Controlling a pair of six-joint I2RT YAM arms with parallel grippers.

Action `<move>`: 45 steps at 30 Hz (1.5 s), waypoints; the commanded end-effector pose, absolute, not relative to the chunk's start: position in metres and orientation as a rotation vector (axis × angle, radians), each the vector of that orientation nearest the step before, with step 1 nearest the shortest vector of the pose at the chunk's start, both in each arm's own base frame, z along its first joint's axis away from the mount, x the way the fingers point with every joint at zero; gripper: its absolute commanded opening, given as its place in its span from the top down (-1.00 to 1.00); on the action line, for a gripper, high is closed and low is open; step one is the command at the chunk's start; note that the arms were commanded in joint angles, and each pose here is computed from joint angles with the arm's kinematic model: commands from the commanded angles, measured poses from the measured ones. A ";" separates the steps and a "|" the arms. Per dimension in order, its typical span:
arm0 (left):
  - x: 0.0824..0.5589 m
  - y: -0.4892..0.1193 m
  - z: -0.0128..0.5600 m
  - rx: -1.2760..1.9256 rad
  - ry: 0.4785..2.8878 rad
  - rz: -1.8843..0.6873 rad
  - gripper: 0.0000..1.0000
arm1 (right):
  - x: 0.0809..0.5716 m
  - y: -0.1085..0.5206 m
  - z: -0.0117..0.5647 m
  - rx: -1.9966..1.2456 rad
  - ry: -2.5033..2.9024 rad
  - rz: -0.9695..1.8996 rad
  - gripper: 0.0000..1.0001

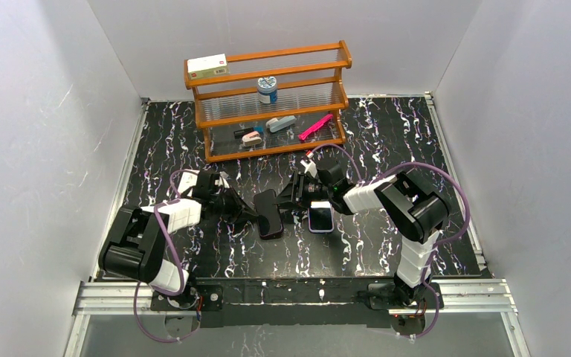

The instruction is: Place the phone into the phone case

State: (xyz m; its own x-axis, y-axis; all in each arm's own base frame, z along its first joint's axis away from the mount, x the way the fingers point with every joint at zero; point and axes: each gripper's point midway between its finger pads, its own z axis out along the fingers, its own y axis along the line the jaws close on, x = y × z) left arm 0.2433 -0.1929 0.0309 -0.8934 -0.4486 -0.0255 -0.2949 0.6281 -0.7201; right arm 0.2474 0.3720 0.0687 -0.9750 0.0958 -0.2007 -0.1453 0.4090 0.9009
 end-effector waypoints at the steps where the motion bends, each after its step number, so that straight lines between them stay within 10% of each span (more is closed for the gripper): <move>1: 0.219 -0.205 0.029 -0.609 2.710 -1.220 0.96 | 0.221 0.394 0.121 -0.238 2.279 1.826 -0.05; 23: 0.221 -0.208 0.024 -0.644 2.677 -1.259 0.95 | 0.220 0.403 0.087 -0.269 2.376 1.821 0.06; 33: 0.222 -0.206 0.036 -0.597 2.660 -1.242 0.88 | 0.222 0.402 0.090 -0.275 2.351 1.830 0.73; 45: 0.263 -0.201 0.159 -0.276 2.365 -1.306 -0.73 | 0.229 0.356 0.167 -0.383 2.122 1.930 0.97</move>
